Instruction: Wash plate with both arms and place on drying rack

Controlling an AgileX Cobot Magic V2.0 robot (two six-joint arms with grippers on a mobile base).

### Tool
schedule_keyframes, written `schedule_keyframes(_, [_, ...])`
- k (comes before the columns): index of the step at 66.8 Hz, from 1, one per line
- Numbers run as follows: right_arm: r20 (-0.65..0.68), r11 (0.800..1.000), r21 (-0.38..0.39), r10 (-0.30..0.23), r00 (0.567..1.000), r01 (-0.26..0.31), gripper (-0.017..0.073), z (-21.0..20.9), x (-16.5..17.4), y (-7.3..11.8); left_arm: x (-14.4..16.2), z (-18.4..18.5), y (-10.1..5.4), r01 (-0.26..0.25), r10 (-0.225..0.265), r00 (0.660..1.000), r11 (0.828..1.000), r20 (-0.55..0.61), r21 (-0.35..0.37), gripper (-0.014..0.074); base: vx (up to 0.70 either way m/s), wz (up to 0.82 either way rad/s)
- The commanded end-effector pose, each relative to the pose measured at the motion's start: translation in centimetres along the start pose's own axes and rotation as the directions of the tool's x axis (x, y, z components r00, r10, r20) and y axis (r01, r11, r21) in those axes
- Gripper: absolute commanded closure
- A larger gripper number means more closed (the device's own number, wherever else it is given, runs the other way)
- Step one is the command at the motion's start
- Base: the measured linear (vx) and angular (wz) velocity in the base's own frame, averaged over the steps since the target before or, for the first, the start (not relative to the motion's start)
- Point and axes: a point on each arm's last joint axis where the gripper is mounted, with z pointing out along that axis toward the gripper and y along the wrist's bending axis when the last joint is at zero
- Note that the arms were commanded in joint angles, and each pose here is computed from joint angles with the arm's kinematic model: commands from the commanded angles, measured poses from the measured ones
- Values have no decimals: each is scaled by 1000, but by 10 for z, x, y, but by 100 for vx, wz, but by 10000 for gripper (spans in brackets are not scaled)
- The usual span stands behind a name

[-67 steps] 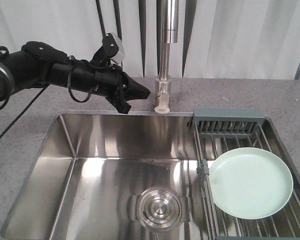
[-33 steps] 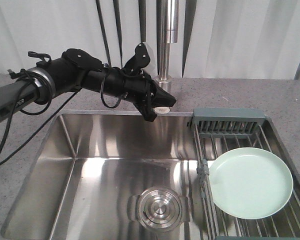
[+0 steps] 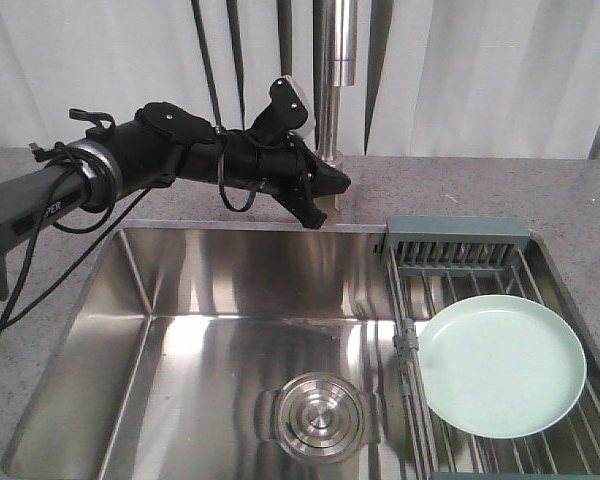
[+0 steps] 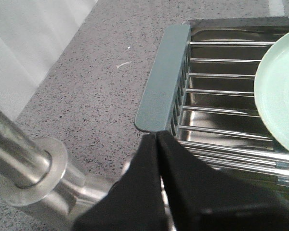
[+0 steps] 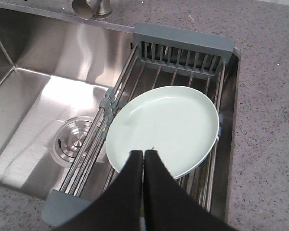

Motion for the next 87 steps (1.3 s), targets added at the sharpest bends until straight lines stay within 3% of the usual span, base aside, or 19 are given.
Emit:
schedule_keyframes(1, [82,1000,5,-6,997,5,568,-5,-12,0,-39,-25,8,-16,30,994,991,103,-133,601,0,0])
schedule_keyframes(10, [82,1000,5,-6,997,5,568,-5,-12,0,-39,-25,10,-12,29,994,987,104,-161,601,0,0])
schedule_keyframes(21, [82,1000,5,-6,997,5,568,-5,-12,0,-40,-26,8,-15,29,994,991,106,-135,601,0,0])
schedule_keyframes(35, [83,1000,5,-6,997,5,568,-5,-12,0,-51,-35,-11,-50,47,991,998,122,23,601,0,0])
schedule_keyframes(51, [82,1000,5,-6,997,5,568,-5,-12,0,-70,-59,-38,-113,85,988,967,128,229,601,0,0])
schedule_keyframes(57, [82,1000,5,-6,997,5,568,-5,-12,0,-74,-68,-43,-80,65,995,966,70,247,601,0,0])
schedule_keyframes(67, [82,1000,5,-6,997,5,568,-5,-12,0,-73,-85,-44,24,-2,990,987,-141,159,601,0,0])
schedule_keyframes(76, [82,1000,5,-6,997,5,568,-5,-12,0,-75,-107,-41,92,-94,952,996,-292,-18,601,0,0])
schedule_keyframes(82, [82,1000,5,-6,997,5,568,-5,-12,0,-80,-122,-36,154,-205,926,972,-317,-176,601,0,0])
schedule_keyframes(87, [82,1000,5,-6,997,5,568,-5,-12,0,-82,-136,-34,242,-345,883,916,-319,-321,601,0,0])
